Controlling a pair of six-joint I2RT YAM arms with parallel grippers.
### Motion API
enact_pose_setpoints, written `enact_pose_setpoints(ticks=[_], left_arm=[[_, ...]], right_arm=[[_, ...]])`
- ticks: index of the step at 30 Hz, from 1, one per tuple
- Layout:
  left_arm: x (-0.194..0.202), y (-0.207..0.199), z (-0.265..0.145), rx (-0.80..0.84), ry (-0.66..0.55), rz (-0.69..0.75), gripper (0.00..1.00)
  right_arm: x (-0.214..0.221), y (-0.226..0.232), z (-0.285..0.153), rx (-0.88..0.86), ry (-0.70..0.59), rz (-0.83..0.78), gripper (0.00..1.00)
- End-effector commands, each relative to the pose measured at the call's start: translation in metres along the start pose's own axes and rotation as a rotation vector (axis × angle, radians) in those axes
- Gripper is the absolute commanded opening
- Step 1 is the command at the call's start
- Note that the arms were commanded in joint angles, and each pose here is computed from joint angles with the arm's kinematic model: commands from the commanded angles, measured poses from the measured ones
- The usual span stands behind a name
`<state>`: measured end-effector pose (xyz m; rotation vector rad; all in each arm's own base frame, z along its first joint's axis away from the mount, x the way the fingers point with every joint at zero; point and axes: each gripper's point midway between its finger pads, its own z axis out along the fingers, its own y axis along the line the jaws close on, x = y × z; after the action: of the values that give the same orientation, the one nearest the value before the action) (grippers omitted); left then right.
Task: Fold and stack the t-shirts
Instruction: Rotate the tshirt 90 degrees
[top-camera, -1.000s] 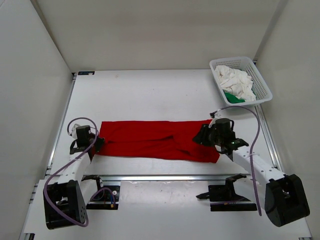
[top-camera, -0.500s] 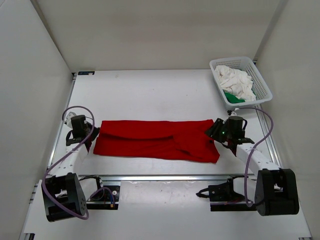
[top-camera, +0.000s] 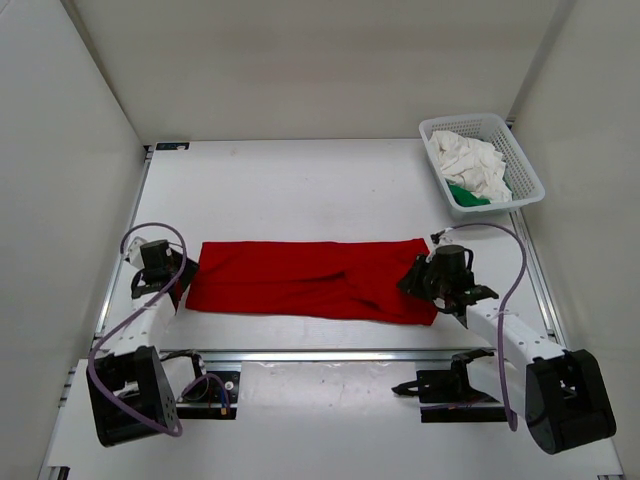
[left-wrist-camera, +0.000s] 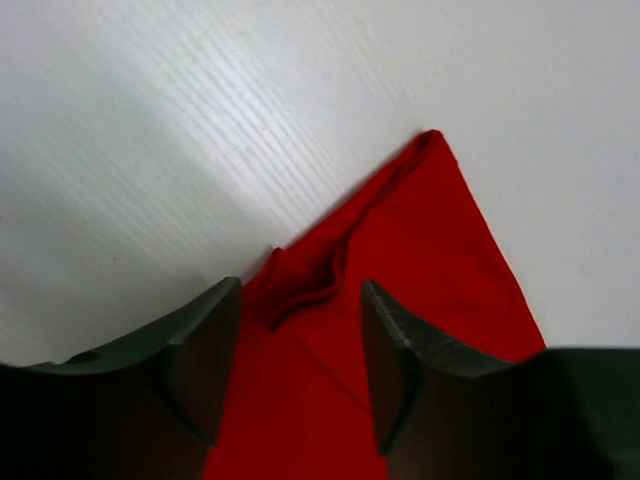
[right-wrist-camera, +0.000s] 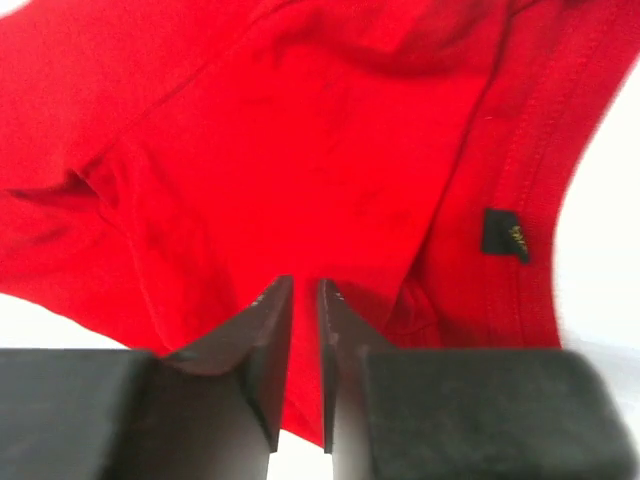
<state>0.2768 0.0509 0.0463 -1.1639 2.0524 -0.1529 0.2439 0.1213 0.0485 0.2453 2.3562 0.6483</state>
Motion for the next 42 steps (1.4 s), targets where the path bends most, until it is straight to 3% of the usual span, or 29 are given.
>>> enact_pose_setpoints(ticks=[1, 5, 12, 14, 15, 17, 18, 19, 21, 22, 23, 24, 25, 26, 27, 28, 30, 31, 33, 34, 36, 42], left_arm=[[-0.034, -0.043, -0.024, 0.129, -0.126, 0.011, 0.65], [-0.029, -0.091, -0.043, 0.280, -0.101, 0.115, 0.53], [0.067, -0.152, -0.069, 0.498, 0.129, 0.418, 0.42], [0.086, -0.161, -0.077, 0.547, 0.201, 0.461, 0.38], [0.095, -0.163, -0.081, 0.575, 0.250, 0.468, 0.37], [0.106, -0.157, -0.080, 0.577, 0.317, 0.481, 0.32], [0.113, -0.155, -0.083, 0.587, 0.344, 0.498, 0.31], [0.117, -0.151, -0.085, 0.592, 0.367, 0.500, 0.31], [0.120, -0.144, -0.088, 0.590, 0.386, 0.516, 0.31], [0.127, -0.140, -0.090, 0.597, 0.412, 0.523, 0.32], [0.126, -0.137, -0.090, 0.604, 0.414, 0.518, 0.32], [0.130, -0.135, -0.091, 0.609, 0.430, 0.510, 0.33], [0.130, -0.132, -0.092, 0.614, 0.438, 0.506, 0.33], [0.133, -0.131, -0.093, 0.619, 0.451, 0.512, 0.34], [0.132, -0.132, -0.092, 0.625, 0.446, 0.523, 0.36], [0.132, -0.133, -0.092, 0.625, 0.433, 0.540, 0.35], [0.132, -0.134, -0.092, 0.629, 0.426, 0.550, 0.36], [0.131, -0.138, -0.093, 0.646, 0.424, 0.552, 0.35], [0.134, -0.139, -0.094, 0.658, 0.434, 0.554, 0.36], [0.135, -0.141, -0.094, 0.661, 0.426, 0.560, 0.35], [0.140, -0.149, -0.104, 0.704, 0.440, 0.580, 0.35], [0.148, -0.167, -0.116, 0.756, 0.461, 0.618, 0.35]], right_arm=[[-0.012, 0.014, 0.005, 0.004, -0.002, -0.077, 0.13], [-0.014, 0.029, 0.028, -0.002, 0.026, -0.116, 0.08], [-0.026, 0.033, 0.087, -0.014, 0.134, -0.079, 0.03], [-0.077, 0.051, 0.110, -0.039, 0.074, -0.101, 0.03], [-0.073, 0.044, 0.130, -0.012, 0.132, -0.096, 0.02], [-0.158, 0.088, 0.163, -0.086, 0.066, -0.150, 0.01], [-0.145, 0.074, 0.189, -0.041, 0.164, -0.137, 0.00], [-0.187, 0.106, 0.210, -0.112, 0.119, -0.174, 0.00], [-0.254, 0.177, 0.201, -0.170, 0.029, -0.278, 0.00], [-0.255, 0.176, 0.216, -0.155, 0.034, -0.292, 0.00], [-0.291, 0.212, 0.188, -0.192, -0.059, -0.330, 0.01], [-0.281, 0.214, 0.194, -0.205, -0.017, -0.308, 0.03], [-0.297, 0.233, 0.168, -0.259, -0.058, -0.307, 0.05], [-0.289, 0.243, 0.148, -0.296, -0.026, -0.300, 0.05], [-0.265, 0.235, 0.156, -0.248, 0.022, -0.353, 0.06], [-0.269, 0.246, 0.129, -0.225, -0.016, -0.404, 0.06], [-0.211, 0.218, 0.138, -0.036, 0.046, -0.538, 0.03], [-0.221, 0.232, 0.116, -0.058, -0.030, -0.558, 0.01], [-0.164, 0.180, 0.119, 0.004, 0.060, -0.515, 0.00], [-0.184, 0.188, 0.099, -0.048, -0.032, -0.487, 0.00], [-0.144, 0.140, 0.101, -0.011, 0.049, -0.408, 0.00], [-0.125, 0.083, 0.100, 0.061, 0.086, -0.341, 0.00]])
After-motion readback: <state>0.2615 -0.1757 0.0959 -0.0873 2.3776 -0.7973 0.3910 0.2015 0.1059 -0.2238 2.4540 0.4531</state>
